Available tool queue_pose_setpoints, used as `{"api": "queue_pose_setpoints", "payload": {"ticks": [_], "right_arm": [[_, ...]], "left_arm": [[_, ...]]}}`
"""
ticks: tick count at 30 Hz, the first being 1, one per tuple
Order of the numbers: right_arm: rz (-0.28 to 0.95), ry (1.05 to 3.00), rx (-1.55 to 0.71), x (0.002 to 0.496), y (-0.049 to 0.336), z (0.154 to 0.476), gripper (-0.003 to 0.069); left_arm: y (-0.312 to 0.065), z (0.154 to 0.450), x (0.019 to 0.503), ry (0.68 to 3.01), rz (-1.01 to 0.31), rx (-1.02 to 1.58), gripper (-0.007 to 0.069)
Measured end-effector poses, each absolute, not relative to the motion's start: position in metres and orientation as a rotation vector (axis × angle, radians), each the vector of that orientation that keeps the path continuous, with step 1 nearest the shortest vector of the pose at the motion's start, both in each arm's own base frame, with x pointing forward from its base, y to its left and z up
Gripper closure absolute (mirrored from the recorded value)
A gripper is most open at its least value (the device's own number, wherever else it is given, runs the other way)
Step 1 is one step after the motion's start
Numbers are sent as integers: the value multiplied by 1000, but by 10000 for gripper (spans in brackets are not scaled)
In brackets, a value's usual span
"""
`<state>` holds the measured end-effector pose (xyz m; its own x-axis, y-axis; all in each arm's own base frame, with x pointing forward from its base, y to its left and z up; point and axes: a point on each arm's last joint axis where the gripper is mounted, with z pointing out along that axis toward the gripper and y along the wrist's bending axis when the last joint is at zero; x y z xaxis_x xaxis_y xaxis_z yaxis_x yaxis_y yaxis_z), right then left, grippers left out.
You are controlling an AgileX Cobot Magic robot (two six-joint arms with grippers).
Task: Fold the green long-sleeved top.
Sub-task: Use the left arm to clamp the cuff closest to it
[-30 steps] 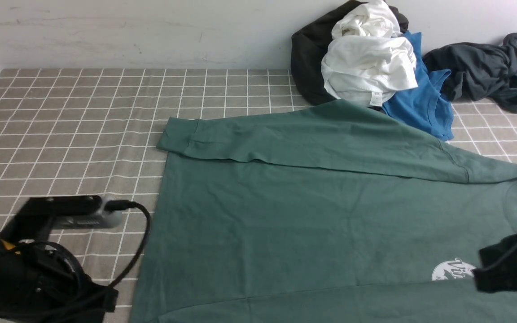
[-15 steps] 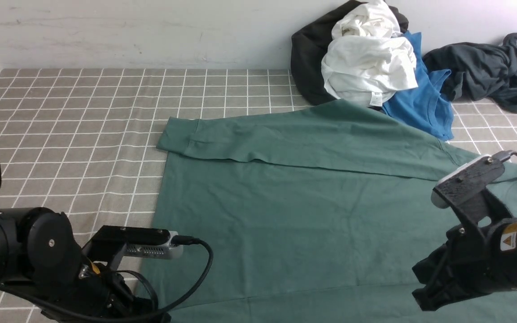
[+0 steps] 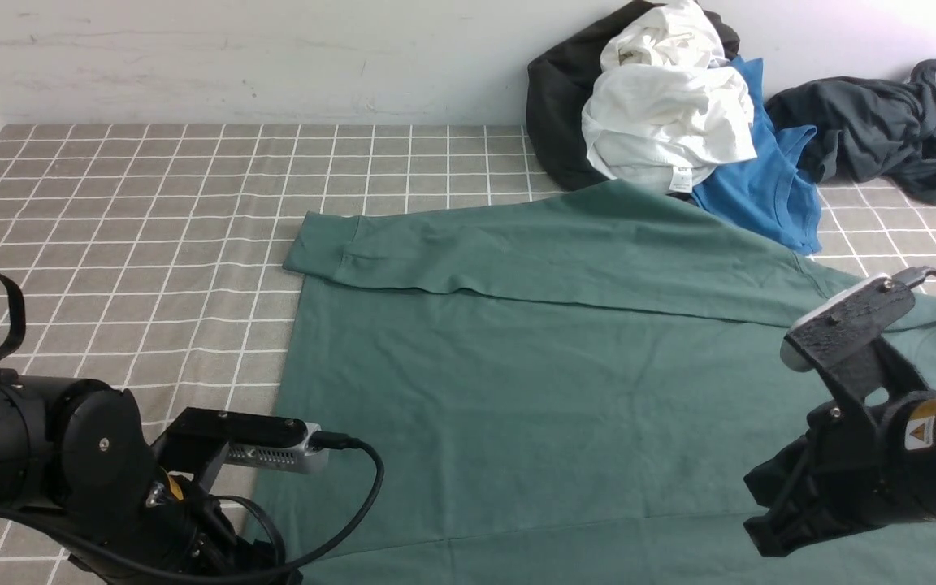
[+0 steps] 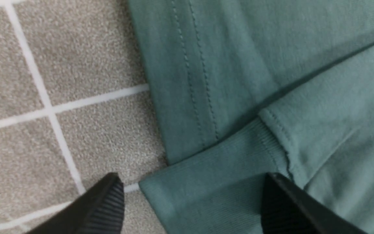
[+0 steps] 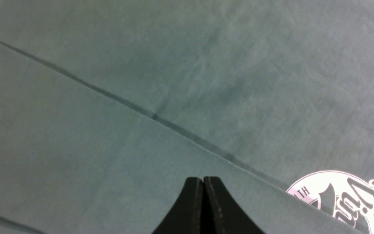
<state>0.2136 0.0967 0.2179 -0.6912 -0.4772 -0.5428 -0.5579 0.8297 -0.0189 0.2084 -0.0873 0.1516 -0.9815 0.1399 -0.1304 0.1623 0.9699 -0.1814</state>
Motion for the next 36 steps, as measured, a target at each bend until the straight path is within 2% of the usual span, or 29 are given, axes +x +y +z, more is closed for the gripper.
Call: {"api": "queue_pose_setpoints", "payload": {"ticks": [5,10,12,15,16,23,26,28,33,36], "right_arm": [[204,2463,-752,214,97,218,669],[205,2464,-750,214,97,218,669],[205,2464,-750,214,97,218,669],[205,2464,-750,214,97,218,669],[205,2464,-750,214,97,218,669],[205,2464,-751,214,97,218,669],[196,2468,-765,213,97,218,669],[188,2474,-779,213,96,217,669],[186,2478,-792,212,96,217,669],[195,2481,-782,212,96,217,669]], "left_arm": [[-88,152,210,2988,-297,219,153],[-89,154,212,2983,-310,209,463],[-91,159,216,2976,-318,220,564],[-96,173,227,2958,-337,256,620],[-97,174,228,2953,-339,269,624],[-113,239,266,2780,-376,546,633],[-114,246,263,2832,-391,589,633],[-112,239,254,2919,-406,613,627],[-102,205,231,3054,-423,570,530],[-89,177,218,3083,-419,439,384]]}}
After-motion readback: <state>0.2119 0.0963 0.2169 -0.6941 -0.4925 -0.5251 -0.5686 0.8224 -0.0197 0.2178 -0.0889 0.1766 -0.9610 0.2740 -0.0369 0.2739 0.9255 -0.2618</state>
